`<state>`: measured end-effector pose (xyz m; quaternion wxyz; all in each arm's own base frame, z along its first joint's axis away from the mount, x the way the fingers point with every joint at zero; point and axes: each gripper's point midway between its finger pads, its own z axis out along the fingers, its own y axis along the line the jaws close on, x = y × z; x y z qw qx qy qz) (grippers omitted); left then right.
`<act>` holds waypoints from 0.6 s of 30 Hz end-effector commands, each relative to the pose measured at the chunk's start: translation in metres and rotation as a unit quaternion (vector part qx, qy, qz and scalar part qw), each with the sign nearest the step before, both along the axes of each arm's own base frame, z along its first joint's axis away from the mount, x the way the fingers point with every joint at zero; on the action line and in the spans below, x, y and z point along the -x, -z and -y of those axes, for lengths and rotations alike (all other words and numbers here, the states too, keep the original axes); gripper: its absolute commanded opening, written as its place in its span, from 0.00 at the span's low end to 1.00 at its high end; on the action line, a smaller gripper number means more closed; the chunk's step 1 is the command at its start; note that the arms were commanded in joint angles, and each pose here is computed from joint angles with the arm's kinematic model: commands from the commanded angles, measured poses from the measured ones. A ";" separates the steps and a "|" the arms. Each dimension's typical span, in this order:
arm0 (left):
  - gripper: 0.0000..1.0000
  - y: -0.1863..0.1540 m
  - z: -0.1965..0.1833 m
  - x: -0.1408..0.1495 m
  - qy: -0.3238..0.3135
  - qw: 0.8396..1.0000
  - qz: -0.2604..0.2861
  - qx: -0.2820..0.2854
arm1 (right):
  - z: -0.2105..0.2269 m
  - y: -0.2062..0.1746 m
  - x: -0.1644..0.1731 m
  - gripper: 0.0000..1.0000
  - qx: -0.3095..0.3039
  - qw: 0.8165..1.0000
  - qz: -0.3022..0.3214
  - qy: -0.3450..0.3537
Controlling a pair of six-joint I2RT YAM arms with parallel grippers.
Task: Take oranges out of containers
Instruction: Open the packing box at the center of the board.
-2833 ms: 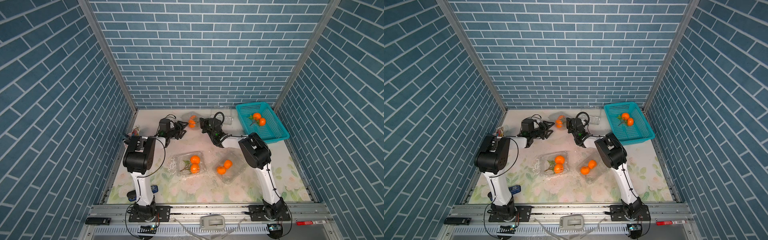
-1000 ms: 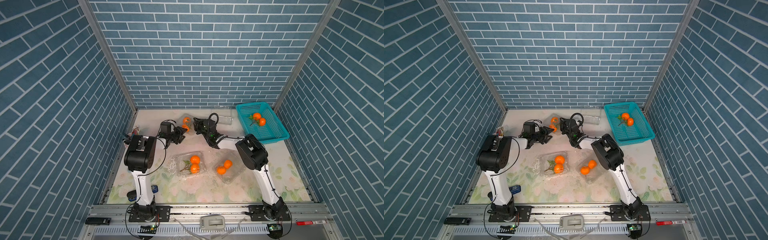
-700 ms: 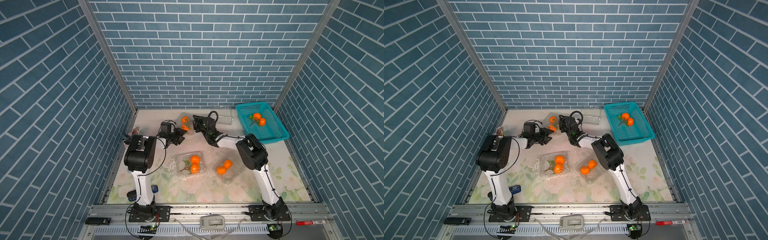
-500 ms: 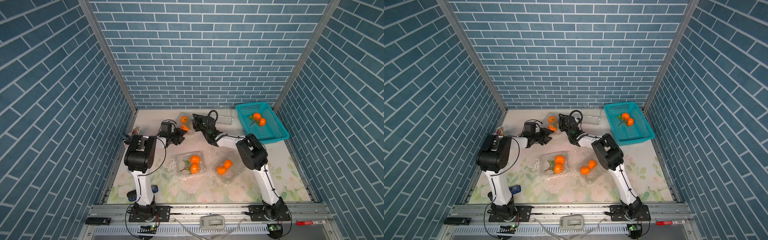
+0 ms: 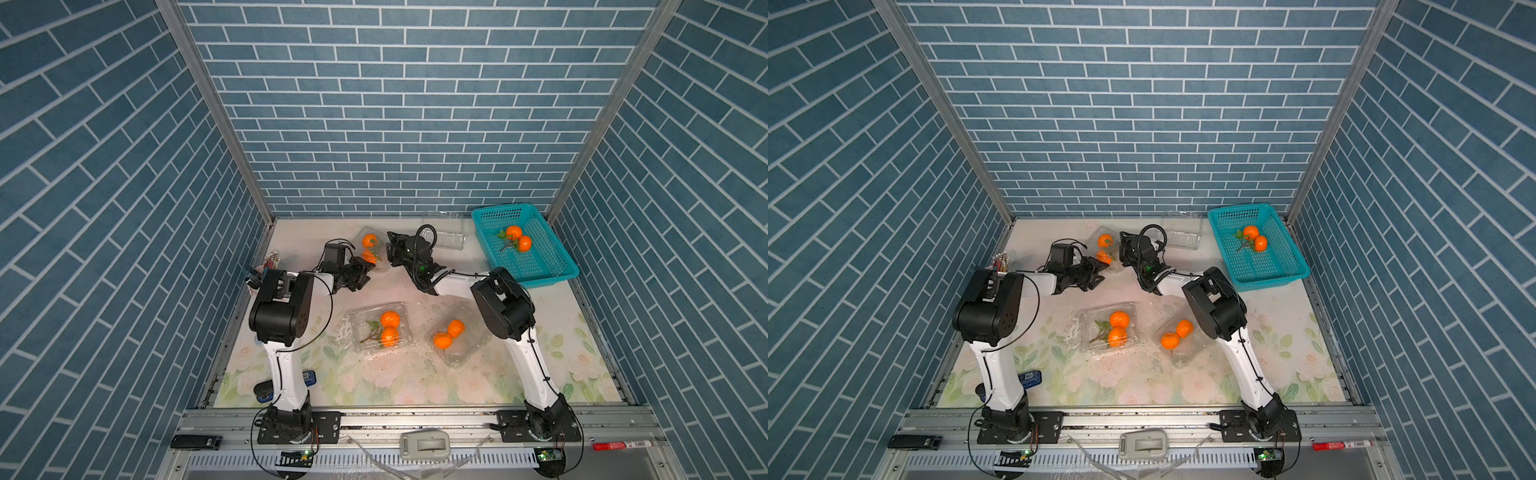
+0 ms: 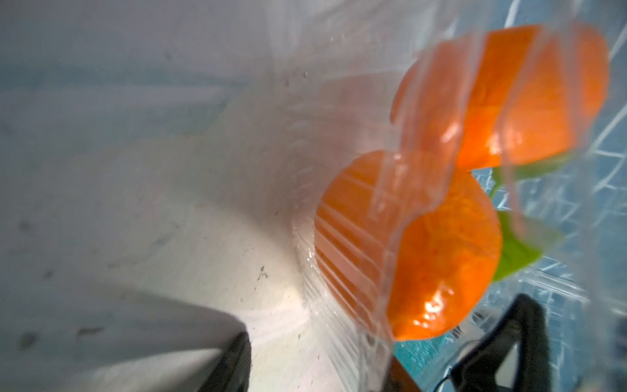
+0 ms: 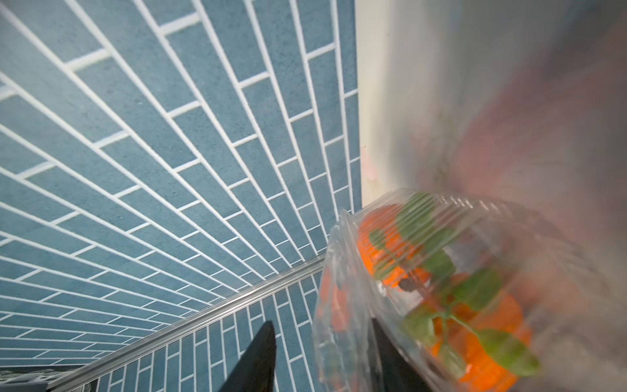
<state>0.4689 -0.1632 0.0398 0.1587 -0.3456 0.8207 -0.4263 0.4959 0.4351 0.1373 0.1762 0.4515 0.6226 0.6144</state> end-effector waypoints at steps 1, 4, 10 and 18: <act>0.55 0.003 0.004 0.004 0.011 1.000 -0.009 -0.012 | -0.005 0.000 0.010 0.47 0.000 1.000 0.004 -0.025; 0.55 0.003 0.003 0.004 0.011 1.000 -0.009 -0.013 | -0.009 0.003 0.017 0.47 0.008 0.999 0.004 -0.043; 0.55 0.004 0.003 0.004 0.012 1.000 -0.010 -0.014 | -0.018 0.001 0.024 0.49 0.012 0.998 0.011 -0.064; 0.54 0.004 0.003 0.004 0.012 1.000 -0.009 -0.015 | -0.028 -0.010 0.029 0.51 -0.028 0.998 0.018 -0.062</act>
